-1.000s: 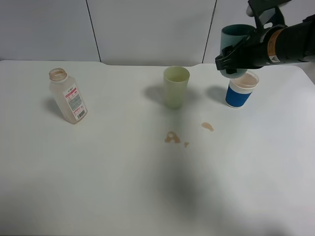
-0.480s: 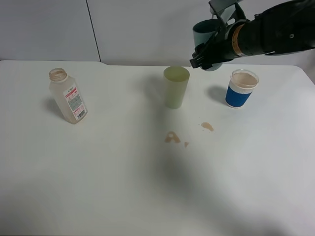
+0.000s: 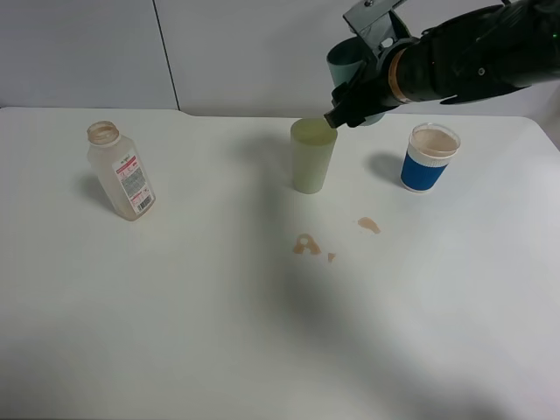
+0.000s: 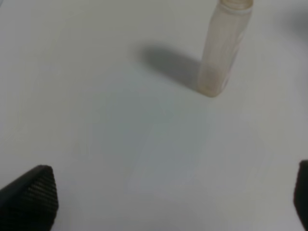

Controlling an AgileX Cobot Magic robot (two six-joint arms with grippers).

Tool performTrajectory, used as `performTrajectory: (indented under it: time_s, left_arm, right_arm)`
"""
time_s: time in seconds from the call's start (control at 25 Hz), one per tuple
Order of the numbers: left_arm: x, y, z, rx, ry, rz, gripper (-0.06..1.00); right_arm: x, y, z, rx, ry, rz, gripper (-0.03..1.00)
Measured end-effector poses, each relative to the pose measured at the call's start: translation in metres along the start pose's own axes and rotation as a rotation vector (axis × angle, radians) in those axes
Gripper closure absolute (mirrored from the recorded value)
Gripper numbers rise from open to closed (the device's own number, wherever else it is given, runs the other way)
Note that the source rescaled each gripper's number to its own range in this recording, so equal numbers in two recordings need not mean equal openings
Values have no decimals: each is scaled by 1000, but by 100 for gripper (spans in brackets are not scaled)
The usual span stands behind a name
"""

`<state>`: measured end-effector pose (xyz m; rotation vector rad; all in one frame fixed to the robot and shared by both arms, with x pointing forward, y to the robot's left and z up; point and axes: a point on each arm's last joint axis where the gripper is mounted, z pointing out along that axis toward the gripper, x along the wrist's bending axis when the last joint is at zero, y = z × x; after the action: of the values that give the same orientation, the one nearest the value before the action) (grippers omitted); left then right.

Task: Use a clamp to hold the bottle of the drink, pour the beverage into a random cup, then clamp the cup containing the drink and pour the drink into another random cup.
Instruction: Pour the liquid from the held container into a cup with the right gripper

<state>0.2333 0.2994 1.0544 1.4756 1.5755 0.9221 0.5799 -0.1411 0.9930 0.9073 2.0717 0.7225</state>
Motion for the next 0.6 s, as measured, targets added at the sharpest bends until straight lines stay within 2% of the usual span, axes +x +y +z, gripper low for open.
performTrajectory:
  time_s: [0.16, 0.6]
  left_arm:
    - [0, 0, 0, 0, 0, 0, -6]
    - [0, 0, 0, 0, 0, 0, -6]
  right_arm:
    - [-2, -1, 0, 13, -31, -34, 97]
    - [11, 6, -5, 9, -67, -189, 97]
